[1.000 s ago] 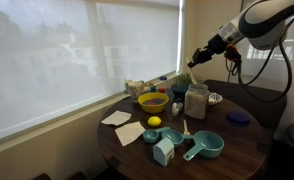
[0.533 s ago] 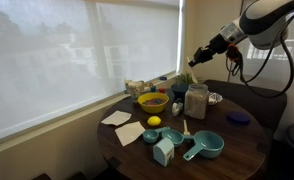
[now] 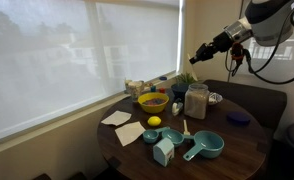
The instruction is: Remove the spoon from the glass jar and put it on the table
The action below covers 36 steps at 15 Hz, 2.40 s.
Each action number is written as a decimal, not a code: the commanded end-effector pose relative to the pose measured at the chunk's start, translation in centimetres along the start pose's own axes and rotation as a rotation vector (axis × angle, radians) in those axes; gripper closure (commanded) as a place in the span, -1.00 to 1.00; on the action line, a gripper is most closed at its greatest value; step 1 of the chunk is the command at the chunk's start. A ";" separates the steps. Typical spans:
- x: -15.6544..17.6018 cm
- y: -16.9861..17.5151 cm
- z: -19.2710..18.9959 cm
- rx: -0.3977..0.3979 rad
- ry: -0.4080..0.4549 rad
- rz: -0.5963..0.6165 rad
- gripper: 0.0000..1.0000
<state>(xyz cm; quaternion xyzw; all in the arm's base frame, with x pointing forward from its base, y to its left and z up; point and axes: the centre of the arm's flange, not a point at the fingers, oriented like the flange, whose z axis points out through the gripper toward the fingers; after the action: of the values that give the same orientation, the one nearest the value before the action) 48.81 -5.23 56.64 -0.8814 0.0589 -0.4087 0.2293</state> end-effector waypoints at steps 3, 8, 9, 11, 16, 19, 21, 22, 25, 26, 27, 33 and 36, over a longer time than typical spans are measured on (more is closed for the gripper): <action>-1.2 2.0 -0.1 0.032 -0.027 0.022 0.94; -1.8 3.0 0.1 0.030 -0.026 0.044 0.94; -1.7 3.1 -0.1 0.047 -0.022 0.052 0.94; -1.6 3.3 -0.3 0.074 0.026 0.083 0.94; -1.7 3.6 -0.7 0.131 0.052 0.105 0.94; -1.8 3.8 -0.7 0.130 0.064 0.094 0.94; -1.8 3.6 -0.7 0.123 0.061 0.071 0.94; -1.7 3.6 -0.6 0.116 0.053 0.084 0.94; -1.4 3.1 -0.5 0.091 0.036 0.145 0.94; -1.3 2.9 -0.6 0.092 0.033 0.162 0.94; -1.1 2.6 -0.8 0.093 0.029 0.187 0.94; -0.6 1.0 -1.1 0.007 -0.066 0.293 0.94; -0.7 -0.2 -1.3 0.013 -0.176 0.342 0.94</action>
<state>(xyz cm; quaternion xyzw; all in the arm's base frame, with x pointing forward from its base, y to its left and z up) 47.77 -6.25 54.96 -0.8783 0.1720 -0.3335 0.2964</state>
